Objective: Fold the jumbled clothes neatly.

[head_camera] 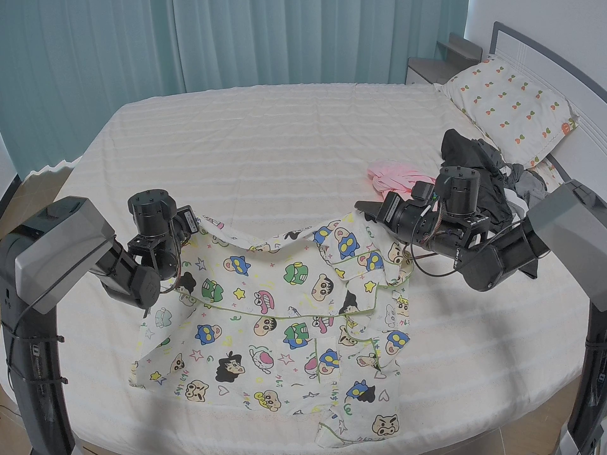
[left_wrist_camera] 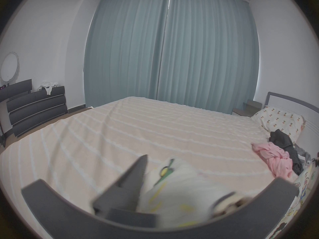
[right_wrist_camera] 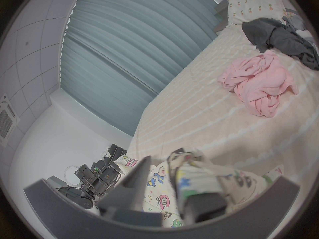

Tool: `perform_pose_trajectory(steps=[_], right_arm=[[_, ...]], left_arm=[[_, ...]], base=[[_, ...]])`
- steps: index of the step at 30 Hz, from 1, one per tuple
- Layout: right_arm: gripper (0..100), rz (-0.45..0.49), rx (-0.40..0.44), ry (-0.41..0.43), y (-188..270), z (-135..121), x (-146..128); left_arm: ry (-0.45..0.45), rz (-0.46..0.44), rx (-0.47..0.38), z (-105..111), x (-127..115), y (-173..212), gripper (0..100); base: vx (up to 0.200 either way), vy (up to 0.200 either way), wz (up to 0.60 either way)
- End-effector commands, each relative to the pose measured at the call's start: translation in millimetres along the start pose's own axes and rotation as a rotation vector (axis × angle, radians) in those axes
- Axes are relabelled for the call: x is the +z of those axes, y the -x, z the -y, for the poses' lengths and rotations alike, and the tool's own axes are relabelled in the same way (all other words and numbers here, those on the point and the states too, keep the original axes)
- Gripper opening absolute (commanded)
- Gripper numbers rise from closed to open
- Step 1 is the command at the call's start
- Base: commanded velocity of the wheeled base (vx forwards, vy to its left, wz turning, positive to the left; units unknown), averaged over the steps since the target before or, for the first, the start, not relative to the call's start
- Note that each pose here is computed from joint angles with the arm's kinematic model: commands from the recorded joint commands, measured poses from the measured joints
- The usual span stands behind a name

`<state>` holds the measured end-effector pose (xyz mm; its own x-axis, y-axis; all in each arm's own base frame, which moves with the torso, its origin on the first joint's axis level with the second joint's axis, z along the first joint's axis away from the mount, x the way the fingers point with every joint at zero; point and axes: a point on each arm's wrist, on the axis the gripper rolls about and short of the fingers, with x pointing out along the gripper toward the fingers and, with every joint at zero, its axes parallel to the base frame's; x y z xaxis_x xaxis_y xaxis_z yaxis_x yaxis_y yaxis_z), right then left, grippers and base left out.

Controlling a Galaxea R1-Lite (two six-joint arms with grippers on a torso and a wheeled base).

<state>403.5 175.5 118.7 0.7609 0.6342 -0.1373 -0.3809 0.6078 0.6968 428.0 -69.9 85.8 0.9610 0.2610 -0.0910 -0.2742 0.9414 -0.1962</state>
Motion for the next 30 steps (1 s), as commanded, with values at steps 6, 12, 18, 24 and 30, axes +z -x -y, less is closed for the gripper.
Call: perform_pose_trajectory(steps=[6,12,18,24,30], right_arm=[[100,0.037,-0.05,-0.225,-45,38,26],[100,0.095,-0.149,-0.552,-57,57,62],[100,0.131,-0.282,-0.718,-60,79,72],[100,0.053,-0.498,-0.797,-55,112,51],[100,0.055,-0.533,-0.785,-47,120,58]], left_arm=[[0.01,0.003,0.096,-26,-48,-71,100],[0.029,0.041,0.126,-37,-53,-90,100],[0.041,0.091,0.166,-49,-46,-105,100],[0.044,0.118,0.191,-62,-37,-112,100],[0.043,0.188,0.216,-76,-14,-123,100]], base=[[0.0,0.0,0.0],[0.0,0.0,0.0],[0.0,0.0,0.0],[0.0,0.0,0.0],[0.0,0.0,0.0]])
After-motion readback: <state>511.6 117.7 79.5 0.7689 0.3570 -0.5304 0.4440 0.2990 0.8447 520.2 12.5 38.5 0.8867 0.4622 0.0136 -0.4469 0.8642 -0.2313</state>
